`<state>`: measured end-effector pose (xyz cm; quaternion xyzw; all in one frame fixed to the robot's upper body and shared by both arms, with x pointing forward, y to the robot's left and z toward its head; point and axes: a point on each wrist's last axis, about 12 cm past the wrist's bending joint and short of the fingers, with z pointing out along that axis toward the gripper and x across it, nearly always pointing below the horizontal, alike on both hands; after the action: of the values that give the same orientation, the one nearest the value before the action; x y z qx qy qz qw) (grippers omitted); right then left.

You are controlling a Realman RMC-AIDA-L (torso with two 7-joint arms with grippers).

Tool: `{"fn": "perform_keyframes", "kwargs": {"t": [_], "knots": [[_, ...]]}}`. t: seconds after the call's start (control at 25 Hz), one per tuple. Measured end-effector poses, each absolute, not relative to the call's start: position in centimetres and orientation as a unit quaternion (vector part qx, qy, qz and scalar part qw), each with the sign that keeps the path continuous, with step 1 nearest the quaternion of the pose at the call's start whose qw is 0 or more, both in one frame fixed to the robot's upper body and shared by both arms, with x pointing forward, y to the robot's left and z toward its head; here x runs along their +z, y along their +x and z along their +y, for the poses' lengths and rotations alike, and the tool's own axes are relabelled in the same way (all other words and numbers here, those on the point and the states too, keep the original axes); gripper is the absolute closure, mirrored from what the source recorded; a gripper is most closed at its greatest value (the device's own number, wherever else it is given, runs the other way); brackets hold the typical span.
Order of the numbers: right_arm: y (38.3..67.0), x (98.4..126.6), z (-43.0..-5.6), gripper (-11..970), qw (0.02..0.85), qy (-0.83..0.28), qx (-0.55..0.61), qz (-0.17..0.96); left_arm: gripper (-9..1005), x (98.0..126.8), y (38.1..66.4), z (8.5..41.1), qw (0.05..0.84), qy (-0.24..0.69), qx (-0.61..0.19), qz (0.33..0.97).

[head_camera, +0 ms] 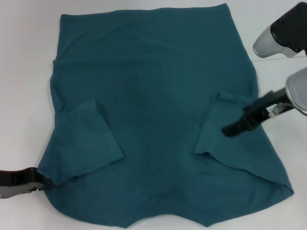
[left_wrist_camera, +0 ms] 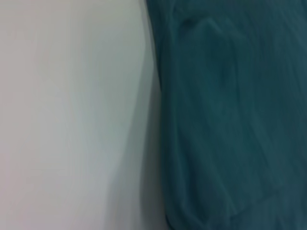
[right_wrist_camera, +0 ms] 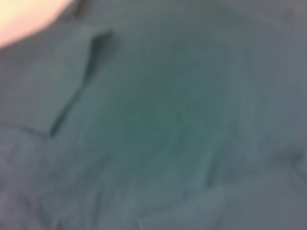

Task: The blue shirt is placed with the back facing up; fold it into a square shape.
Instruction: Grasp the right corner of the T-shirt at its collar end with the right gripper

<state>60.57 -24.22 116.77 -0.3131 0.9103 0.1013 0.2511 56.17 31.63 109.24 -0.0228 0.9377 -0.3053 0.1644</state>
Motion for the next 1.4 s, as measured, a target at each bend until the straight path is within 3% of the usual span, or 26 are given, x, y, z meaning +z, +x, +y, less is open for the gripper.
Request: {"fn": "perform_keyframes", "kwargs": {"t": [0.36, 0.56, 0.88, 1.4], "knots": [[57.8, 114.9, -26.3, 15, 0.115, -0.209, 0.081, 0.968, 972, 109.5, 56.3, 31.6, 0.169, -0.011, -0.304, 0.937], [56.5, 113.9, -27.6, 15, 0.091, -0.168, 0.086, 0.978, 973, 109.7, 56.5, 31.3, 0.169, 0.007, -0.298, 0.939], [54.9, 112.6, -29.1, 103, 0.068, -0.134, 0.091, 0.984, 972, 110.1, 56.9, 31.0, 0.165, 0.024, -0.295, 0.941], [55.0, 112.3, -28.5, 187, 0.073, -0.141, 0.101, 0.982, 973, 110.0, 56.9, 30.8, 0.163, 0.025, -0.299, 0.940]]}}
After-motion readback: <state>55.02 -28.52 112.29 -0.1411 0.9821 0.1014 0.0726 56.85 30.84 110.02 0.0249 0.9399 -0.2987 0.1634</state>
